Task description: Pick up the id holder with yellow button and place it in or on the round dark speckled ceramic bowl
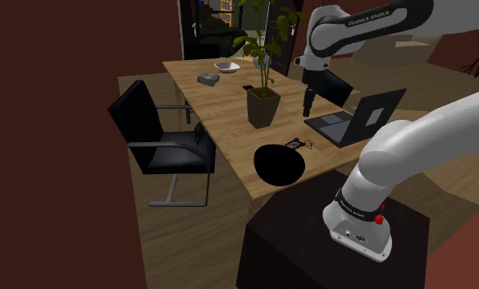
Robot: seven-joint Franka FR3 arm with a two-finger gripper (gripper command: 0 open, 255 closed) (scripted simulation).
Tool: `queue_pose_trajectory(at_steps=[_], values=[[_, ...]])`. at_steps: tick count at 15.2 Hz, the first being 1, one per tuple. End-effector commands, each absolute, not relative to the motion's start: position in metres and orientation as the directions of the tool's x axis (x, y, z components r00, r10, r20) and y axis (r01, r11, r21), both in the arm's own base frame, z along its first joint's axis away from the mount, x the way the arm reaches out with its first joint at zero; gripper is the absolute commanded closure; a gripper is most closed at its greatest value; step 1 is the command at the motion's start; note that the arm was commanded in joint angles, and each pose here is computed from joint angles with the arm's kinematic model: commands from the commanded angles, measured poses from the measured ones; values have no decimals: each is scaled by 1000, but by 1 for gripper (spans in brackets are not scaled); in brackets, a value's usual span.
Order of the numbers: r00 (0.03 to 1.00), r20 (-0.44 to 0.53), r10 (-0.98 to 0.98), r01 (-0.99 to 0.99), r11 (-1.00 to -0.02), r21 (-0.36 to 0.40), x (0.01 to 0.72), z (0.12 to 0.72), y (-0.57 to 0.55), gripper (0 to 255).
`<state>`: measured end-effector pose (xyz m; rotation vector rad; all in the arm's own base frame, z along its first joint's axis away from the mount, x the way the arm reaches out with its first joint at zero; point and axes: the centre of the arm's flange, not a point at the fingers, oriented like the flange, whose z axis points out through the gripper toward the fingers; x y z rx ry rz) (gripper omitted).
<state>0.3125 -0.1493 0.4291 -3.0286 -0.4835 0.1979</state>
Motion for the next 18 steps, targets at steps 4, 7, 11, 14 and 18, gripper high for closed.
queue_pose_trajectory(at_steps=[4, 7, 11, 14, 18], values=[[921, -134, 366, 353, -929, -108, 317, 377, -195, 0], [907, -144, 395, 380, -917, -122, 320, 346, -221, 0], [887, -158, 434, 415, -899, -141, 326, 304, -254, 0], [871, -167, 463, 440, -884, -155, 330, 272, -279, 0], [856, -174, 486, 461, -872, -167, 333, 240, -299, 0]])
